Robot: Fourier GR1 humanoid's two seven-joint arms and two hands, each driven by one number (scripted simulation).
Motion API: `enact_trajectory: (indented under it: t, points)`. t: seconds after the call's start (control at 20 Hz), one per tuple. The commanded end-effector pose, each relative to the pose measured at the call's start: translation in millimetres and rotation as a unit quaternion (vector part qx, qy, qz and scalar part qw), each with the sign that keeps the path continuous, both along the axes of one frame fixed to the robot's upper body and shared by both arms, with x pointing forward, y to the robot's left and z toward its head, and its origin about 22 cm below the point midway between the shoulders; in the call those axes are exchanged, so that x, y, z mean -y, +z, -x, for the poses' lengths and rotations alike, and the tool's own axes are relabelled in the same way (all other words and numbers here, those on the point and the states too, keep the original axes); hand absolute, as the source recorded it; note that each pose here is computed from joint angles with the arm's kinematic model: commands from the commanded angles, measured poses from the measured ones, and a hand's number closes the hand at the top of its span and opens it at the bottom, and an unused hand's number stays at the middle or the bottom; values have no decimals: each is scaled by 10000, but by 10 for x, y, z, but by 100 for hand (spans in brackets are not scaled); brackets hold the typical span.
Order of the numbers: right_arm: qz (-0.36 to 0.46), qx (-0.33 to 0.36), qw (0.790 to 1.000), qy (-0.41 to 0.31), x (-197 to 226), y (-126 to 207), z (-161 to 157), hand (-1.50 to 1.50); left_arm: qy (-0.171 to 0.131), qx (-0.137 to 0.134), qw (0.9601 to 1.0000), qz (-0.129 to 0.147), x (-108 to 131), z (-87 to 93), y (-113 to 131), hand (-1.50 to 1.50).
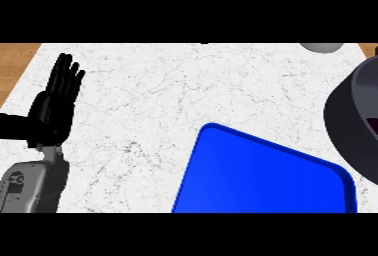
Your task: Pick the eggplant from the tray and place it in the pot
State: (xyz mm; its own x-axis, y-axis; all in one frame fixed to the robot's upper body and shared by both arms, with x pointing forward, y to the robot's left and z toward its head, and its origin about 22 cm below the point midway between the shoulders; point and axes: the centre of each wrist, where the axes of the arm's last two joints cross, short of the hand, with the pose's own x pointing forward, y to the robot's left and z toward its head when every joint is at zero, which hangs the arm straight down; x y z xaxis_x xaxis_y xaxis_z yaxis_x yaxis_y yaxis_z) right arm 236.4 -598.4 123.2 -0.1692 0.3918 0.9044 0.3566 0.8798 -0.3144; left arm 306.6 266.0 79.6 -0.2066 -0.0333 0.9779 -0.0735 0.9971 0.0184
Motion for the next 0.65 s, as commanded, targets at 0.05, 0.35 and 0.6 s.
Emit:
enact_trajectory:
  t: [0.05,0.35,0.6]
  points:
    - [-255,453,9982,287,157,77,246,-150,113,68,9999,-10,-57,-18,25,0]
    - [-282,381,9986,242,251,114,428,-150,-27,8,10000,53,38,-1,17,0]
    - [-224,386,9989,106,321,206,540,-150,33,12,10000,71,54,-6,-11,0]
